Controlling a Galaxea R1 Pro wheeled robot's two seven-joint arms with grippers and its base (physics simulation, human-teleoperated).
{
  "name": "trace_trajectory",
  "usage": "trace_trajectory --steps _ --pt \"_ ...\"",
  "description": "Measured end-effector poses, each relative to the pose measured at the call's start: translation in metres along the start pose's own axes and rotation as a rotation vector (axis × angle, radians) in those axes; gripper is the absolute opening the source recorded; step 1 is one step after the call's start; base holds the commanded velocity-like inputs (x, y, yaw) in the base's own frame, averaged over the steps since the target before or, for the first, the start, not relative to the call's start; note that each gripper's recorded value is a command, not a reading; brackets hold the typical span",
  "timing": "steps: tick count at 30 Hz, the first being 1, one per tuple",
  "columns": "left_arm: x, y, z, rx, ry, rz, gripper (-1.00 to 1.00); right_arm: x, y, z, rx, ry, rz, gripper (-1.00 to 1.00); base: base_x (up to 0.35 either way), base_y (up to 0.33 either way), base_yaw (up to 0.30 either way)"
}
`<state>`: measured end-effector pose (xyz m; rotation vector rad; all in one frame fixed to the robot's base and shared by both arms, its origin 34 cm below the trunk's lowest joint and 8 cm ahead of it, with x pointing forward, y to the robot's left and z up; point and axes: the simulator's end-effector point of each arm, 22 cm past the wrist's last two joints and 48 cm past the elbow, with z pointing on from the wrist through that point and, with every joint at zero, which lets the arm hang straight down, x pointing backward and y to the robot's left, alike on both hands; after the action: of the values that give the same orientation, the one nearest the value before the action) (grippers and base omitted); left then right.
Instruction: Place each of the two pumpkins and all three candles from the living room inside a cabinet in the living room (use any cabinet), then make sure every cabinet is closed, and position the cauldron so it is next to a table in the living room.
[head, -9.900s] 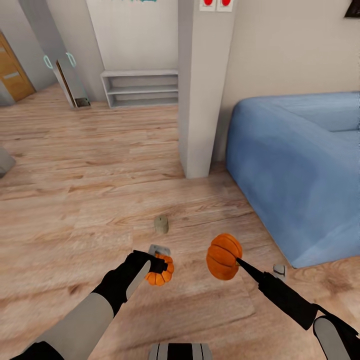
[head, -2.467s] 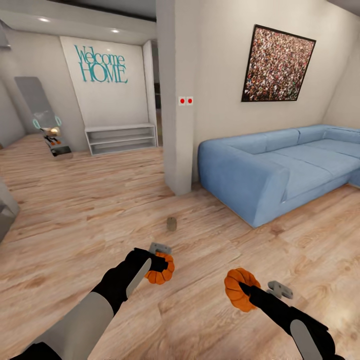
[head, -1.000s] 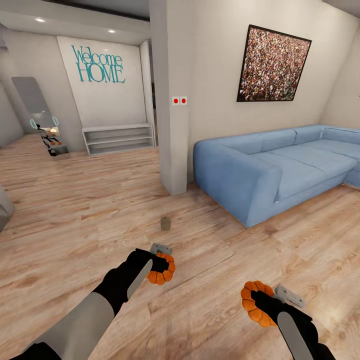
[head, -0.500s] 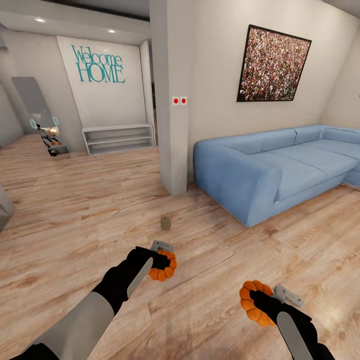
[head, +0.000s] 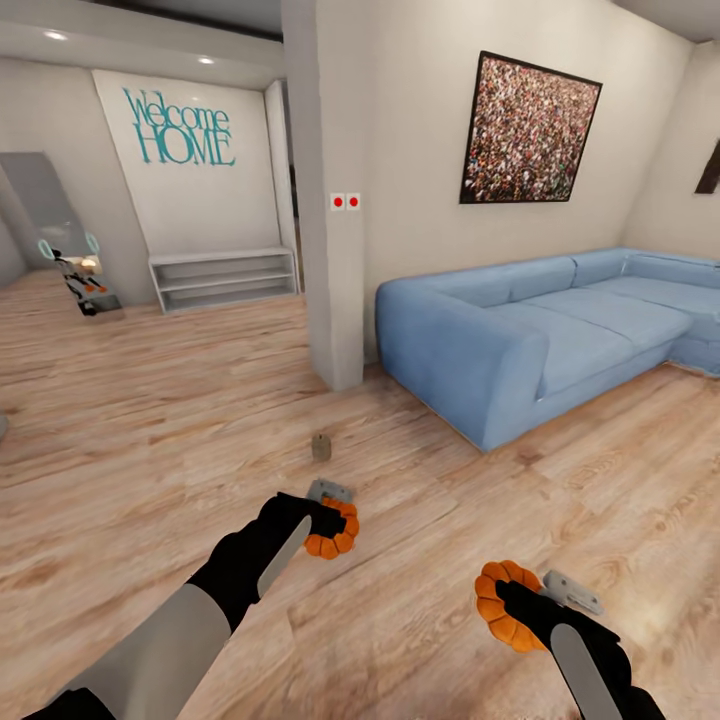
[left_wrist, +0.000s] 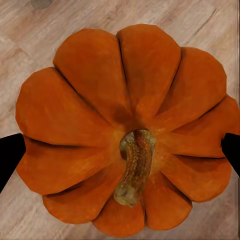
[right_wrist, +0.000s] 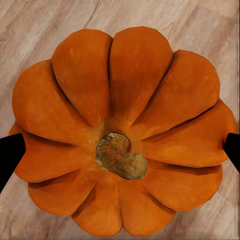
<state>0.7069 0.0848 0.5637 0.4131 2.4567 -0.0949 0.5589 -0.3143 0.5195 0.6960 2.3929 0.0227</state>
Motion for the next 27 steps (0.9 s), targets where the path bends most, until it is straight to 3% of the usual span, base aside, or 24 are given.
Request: trace_trajectory --steps 15,27 --pt "0.001 -0.001 0.0 0.0 0.004 0.001 -1.0 0.001 0.0 0.0 0.0 0.001 0.0 -1.0 0.0 0.0 -0.273" --pt "-0.011 -0.012 -0.007 0.013 -0.028 0.035 -1.0 0.001 0.001 0.0 -0.003 0.003 -0.001 -1.0 0.0 0.0 -0.276"
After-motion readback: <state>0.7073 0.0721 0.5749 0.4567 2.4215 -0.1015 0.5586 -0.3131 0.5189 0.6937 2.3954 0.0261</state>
